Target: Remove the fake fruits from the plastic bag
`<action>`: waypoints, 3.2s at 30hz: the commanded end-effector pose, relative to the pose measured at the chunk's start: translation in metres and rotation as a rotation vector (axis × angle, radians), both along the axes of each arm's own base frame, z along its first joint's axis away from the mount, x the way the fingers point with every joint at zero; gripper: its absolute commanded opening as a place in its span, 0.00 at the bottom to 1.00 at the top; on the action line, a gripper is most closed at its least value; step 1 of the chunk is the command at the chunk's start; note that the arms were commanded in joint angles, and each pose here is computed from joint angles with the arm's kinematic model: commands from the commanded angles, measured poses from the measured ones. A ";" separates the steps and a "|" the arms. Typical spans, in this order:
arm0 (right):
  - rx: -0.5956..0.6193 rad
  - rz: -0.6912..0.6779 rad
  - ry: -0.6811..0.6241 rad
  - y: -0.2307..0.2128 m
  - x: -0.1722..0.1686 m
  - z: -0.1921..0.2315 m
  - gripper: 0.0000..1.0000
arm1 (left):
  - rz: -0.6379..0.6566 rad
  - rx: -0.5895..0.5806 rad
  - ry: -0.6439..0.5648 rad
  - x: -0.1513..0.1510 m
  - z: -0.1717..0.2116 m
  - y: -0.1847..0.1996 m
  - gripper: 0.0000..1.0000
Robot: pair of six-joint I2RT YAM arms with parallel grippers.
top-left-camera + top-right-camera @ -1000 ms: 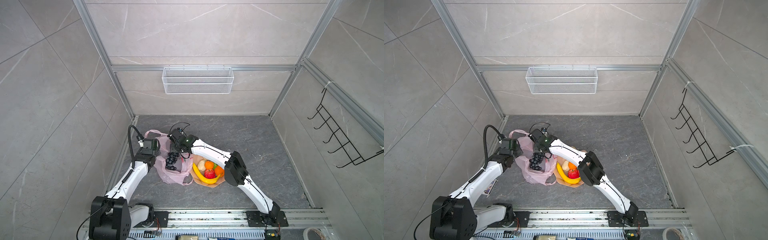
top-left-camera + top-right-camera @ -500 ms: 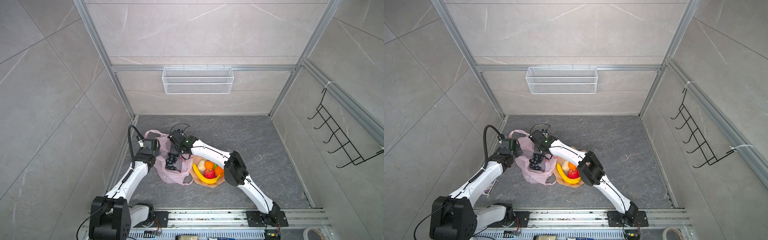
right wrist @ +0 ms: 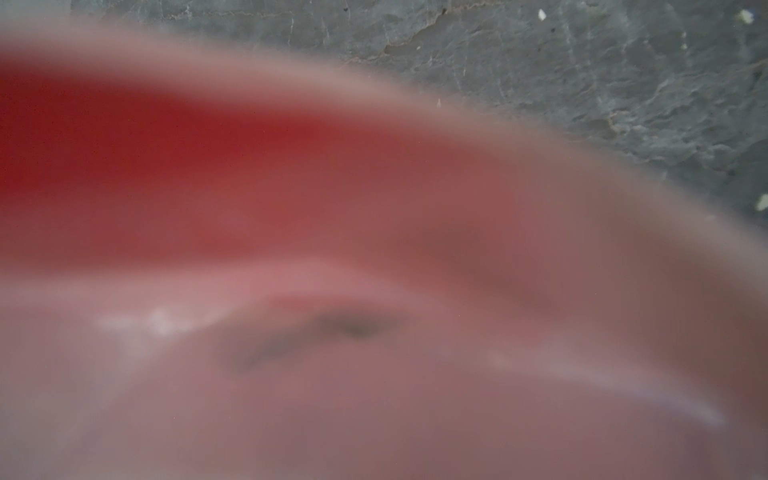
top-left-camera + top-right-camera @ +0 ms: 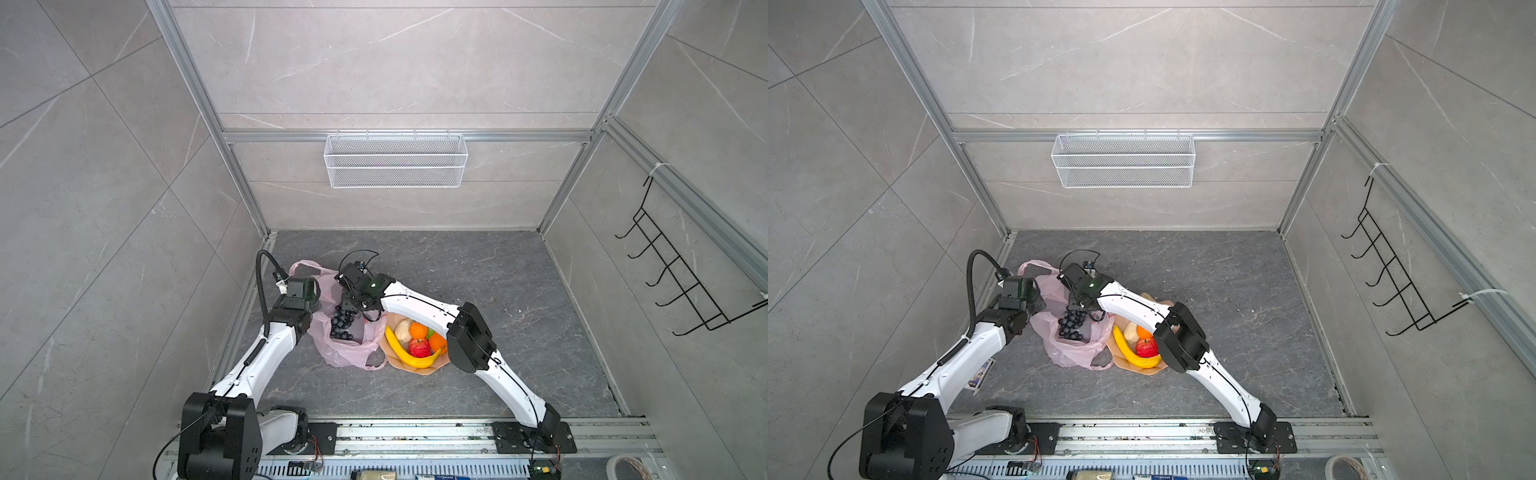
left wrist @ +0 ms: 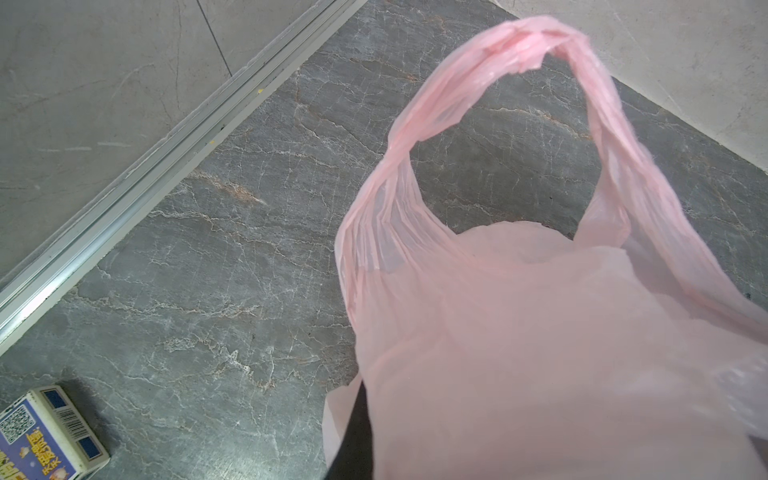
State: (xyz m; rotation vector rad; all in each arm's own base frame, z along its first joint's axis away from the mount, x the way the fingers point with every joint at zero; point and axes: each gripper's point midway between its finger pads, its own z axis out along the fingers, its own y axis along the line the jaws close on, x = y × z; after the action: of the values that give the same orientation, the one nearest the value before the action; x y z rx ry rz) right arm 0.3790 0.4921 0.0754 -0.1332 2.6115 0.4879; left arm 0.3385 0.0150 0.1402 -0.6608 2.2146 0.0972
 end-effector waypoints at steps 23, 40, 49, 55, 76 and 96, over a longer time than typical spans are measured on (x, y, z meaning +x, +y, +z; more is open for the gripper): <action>0.047 0.017 -0.025 0.005 -0.004 0.027 0.07 | 0.016 0.010 -0.041 0.002 0.012 0.003 0.00; 0.019 0.081 -0.183 -0.003 -0.009 0.083 0.00 | 0.035 0.033 -0.030 0.001 0.012 0.007 0.00; 0.047 0.150 -0.230 0.003 -0.019 0.112 0.00 | 0.087 0.080 -0.013 0.003 0.017 0.018 0.00; 0.074 0.186 -0.268 0.002 -0.024 0.134 0.00 | 0.138 0.066 0.001 0.011 0.018 0.028 0.00; 0.158 0.260 -0.423 -0.024 -0.043 0.239 0.00 | 0.174 0.106 0.016 0.071 0.024 0.047 0.00; 0.095 0.290 -0.495 -0.118 -0.099 0.286 0.00 | 0.143 0.136 0.021 0.067 0.003 0.064 0.00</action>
State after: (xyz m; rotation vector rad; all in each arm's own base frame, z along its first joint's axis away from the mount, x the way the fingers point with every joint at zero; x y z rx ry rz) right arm 0.2915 0.3900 0.3573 -0.5040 2.0989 0.6322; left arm 0.4021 0.0782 0.1374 -0.7686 2.1820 0.3324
